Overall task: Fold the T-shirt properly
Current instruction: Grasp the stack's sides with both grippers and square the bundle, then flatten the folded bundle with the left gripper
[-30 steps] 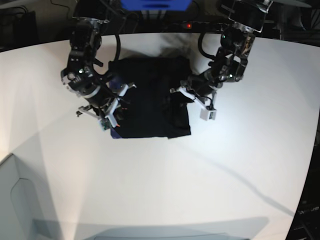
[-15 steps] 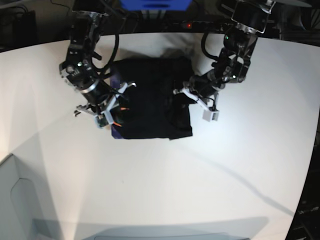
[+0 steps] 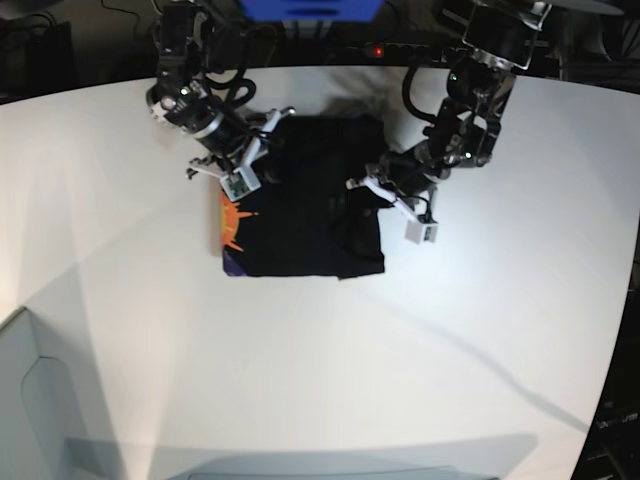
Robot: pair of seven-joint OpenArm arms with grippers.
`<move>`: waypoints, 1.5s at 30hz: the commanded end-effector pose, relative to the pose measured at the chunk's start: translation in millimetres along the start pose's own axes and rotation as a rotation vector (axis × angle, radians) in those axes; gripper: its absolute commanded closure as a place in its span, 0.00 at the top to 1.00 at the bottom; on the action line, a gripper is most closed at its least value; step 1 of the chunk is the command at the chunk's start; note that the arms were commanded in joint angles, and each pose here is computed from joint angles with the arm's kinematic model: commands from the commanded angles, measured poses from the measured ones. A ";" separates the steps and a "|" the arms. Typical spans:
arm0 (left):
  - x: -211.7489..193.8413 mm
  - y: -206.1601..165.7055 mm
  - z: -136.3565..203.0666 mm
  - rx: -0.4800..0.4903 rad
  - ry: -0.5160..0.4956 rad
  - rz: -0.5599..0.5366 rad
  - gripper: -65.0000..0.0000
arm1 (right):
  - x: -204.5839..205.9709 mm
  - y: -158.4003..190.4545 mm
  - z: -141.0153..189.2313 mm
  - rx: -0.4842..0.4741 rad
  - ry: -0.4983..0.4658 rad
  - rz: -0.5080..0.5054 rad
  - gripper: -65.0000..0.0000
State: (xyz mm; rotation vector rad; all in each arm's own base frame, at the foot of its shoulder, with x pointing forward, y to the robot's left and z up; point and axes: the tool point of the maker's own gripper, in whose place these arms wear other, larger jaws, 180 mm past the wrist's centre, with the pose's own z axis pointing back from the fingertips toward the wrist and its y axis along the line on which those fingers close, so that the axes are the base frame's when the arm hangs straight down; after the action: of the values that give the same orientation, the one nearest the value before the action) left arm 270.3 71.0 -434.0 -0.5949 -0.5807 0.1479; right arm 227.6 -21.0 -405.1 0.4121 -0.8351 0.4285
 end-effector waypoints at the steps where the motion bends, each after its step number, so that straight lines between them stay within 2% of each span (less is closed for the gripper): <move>1: -11.5 34.8 4.6 0.143 0.054 -0.024 0.00 | 1.8 -1.5 -0.8 0.006 -0.014 0.003 0.00; 6: -11.3 35.4 4.9 0.145 0.054 -0.025 0.00 | 2.4 -7.4 2.1 0.000 -0.031 0.018 0.00; 13: 0.2 31.9 2.9 0.138 0.038 -0.042 0.00 | 77.1 -29.2 44.0 -0.121 -0.209 0.146 0.00; 17: 12.1 35.4 3.3 0.147 0.028 -0.061 0.00 | 94.6 -50.9 58.0 -0.196 -0.252 0.163 0.00; 22: 24.7 38.3 -11.3 0.161 0.055 -0.104 0.00 | 91.5 -81.1 64.0 -0.277 -0.195 0.148 0.00; 26: 26.0 22.8 -30.7 0.144 0.123 -0.244 0.00 | 90.5 -83.5 62.9 -0.283 -0.177 0.144 0.00; 31: 25.4 2.3 -41.8 0.112 0.160 -0.347 0.00 | 115.6 -76.0 41.3 -0.244 -0.238 0.109 0.00; 35: 22.7 -4.7 -44.8 0.099 0.173 -0.378 0.00 | 123.0 -83.7 12.7 -0.204 -0.232 0.073 0.00; 39: 21.7 -3.4 -44.5 0.102 0.178 -0.378 0.00 | 107.2 -86.0 -15.1 -0.155 -0.179 0.017 0.00; 42: 21.6 -2.6 -44.2 0.104 0.180 -0.379 0.00 | 80.0 -85.0 -36.9 -0.110 -0.107 -0.037 0.00; 45: 21.6 -1.0 -44.4 0.108 0.179 -0.378 0.00 | 68.9 -88.5 -39.0 -0.104 -0.111 -0.053 0.00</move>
State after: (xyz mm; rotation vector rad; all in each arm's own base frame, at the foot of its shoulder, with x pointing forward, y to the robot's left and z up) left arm 332.1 43.4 -433.1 -0.4407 -0.6026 -0.2143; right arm 336.2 -62.4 -394.9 0.3654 -0.9409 0.3022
